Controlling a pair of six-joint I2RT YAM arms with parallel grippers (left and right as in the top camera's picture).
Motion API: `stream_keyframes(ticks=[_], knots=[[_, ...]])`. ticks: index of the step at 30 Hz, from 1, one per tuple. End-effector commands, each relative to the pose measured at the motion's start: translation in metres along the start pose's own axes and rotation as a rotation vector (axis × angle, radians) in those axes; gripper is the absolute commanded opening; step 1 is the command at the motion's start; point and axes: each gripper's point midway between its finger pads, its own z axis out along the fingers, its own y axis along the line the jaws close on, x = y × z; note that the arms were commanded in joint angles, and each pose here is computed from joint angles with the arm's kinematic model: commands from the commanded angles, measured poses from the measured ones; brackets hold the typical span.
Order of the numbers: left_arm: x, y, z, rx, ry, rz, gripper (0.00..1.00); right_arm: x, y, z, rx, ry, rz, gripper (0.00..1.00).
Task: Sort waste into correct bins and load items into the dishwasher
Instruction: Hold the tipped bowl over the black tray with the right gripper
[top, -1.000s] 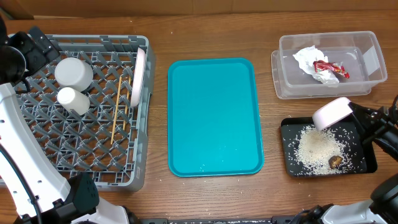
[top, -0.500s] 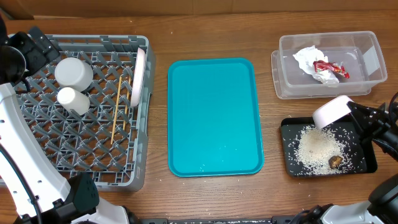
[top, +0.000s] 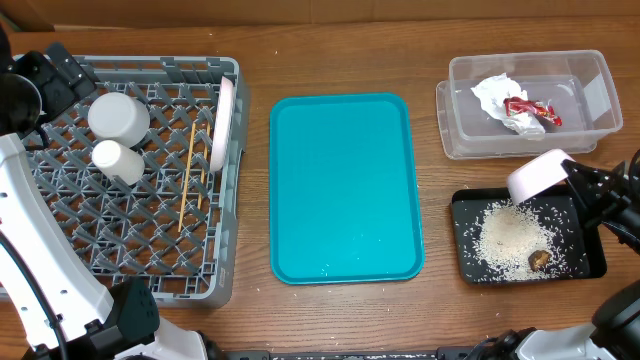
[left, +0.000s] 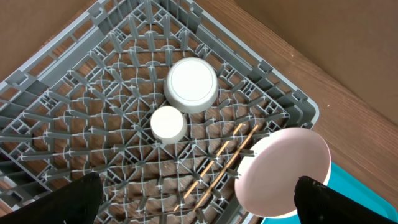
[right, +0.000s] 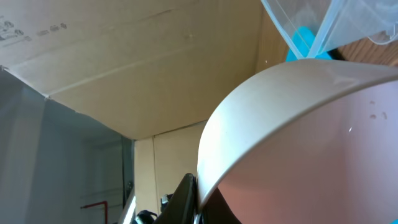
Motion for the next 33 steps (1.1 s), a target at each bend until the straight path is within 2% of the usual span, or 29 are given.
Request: stream_keyframes(ticks=[1, 4, 8, 11, 13, 16, 20, 24, 28, 33], knots=[[0.0, 0.0, -0.001, 0.007, -0.001, -0.012, 1.0, -0.001, 0.021, 0.001, -0.046, -0.02, -0.167, 0.04], [0.0, 0.0, -0.001, 0.007, -0.001, -0.012, 1.0, -0.005, 0.02, 0.0, -0.047, -0.021, -0.196, 0.04], [0.0, 0.0, -0.001, 0.007, -0.001, -0.012, 1.0, -0.004, 0.021, 0.0, -0.048, -0.017, -0.041, 0.04], [0.0, 0.0, -0.001, 0.007, -0.001, -0.012, 1.0, 0.0, 0.022, 0.0, -0.049, -0.013, 0.177, 0.04], [0.0, 0.0, -0.001, 0.007, -0.001, -0.012, 1.0, 0.0, 0.022, 0.0, -0.05, -0.012, 0.225, 0.04], [0.0, 0.0, -0.001, 0.007, -0.001, -0.012, 1.0, -0.004, 0.02, 0.0, -0.047, -0.012, 0.148, 0.04], [0.0, 0.0, -0.001, 0.007, -0.001, -0.012, 1.0, -0.015, 0.012, 0.0, -0.012, -0.009, -0.074, 0.04], [0.0, 0.0, -0.001, 0.007, -0.001, -0.012, 1.0, -0.021, -0.003, 0.001, 0.071, 0.001, -0.159, 0.04], [0.0, 0.0, -0.001, 0.007, -0.001, -0.012, 1.0, -0.007, 0.008, 0.009, 0.021, 0.03, -0.18, 0.04], [0.0, 0.0, -0.001, 0.007, -0.001, -0.012, 1.0, 0.021, 0.034, 0.027, 0.005, 0.102, -0.338, 0.04]])
